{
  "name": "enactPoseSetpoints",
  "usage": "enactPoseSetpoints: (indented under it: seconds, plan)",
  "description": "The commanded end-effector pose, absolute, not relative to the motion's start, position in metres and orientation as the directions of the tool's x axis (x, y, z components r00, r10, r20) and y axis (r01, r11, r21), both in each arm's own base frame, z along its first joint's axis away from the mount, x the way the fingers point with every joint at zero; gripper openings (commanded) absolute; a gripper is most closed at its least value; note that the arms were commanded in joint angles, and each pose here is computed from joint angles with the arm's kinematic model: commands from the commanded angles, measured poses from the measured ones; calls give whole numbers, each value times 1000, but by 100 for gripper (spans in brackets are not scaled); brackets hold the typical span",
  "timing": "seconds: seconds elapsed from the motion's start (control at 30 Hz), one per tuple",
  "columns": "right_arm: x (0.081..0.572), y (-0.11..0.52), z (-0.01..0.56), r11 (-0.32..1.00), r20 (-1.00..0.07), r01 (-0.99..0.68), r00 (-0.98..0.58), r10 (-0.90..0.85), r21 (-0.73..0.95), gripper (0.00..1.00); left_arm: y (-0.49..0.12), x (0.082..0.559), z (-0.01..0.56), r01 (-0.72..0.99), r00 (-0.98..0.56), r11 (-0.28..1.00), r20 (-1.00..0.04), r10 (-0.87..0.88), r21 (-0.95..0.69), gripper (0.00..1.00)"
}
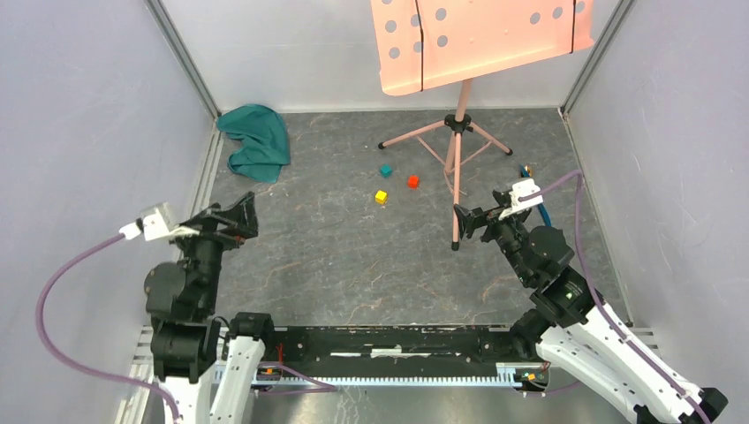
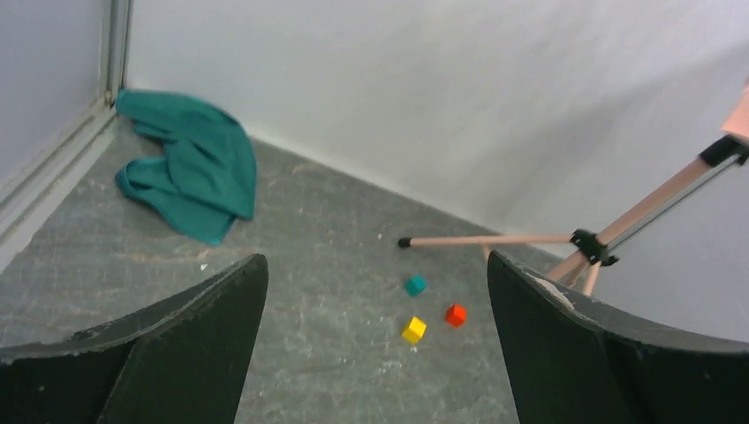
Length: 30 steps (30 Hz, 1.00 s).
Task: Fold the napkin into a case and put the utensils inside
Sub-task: Pick up the crumpled napkin from the corner of the board.
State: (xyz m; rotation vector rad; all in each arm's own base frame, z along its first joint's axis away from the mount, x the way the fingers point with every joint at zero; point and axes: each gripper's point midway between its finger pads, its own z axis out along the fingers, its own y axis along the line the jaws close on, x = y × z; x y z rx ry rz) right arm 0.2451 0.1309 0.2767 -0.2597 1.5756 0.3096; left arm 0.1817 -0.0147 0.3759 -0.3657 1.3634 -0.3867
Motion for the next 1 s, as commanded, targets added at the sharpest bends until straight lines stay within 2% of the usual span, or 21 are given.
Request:
enactPoseSetpoints:
  seconds: [0.0,0.17,0.33,0.47,0.6,0.7,0.77,0.97]
  plan:
    - [250,137,274,934,-996,-347,-57,66,82,98,-20,215,323,-63,-86,869,-865,-495,-491,100]
    - [255,150,254,923,-992,-380,-122,23,68,98,-20,254,261,-222,-237,815,-781,-577,-535,100]
    - [251,167,237,887,-990,-449,-132,58,112,98,-7,300,219,-399,-201,710,-700,-685,-580,100]
    - [250,177,224,866,-985,-485,-163,50,124,98,11,346,198,-491,-134,674,-716,-685,-552,100]
    - [250,179,218,861,-982,-486,-175,70,148,98,50,389,174,-635,61,512,-698,-714,-579,100]
    - [245,189,219,831,-979,-528,-181,88,173,98,60,433,177,-591,178,468,-673,-718,-656,100]
    - [245,190,216,827,-978,-533,-192,87,178,98,79,453,169,-609,254,389,-634,-731,-692,100]
    - [241,191,215,819,-975,-543,-205,84,185,98,91,526,137,-611,270,306,-556,-786,-730,100]
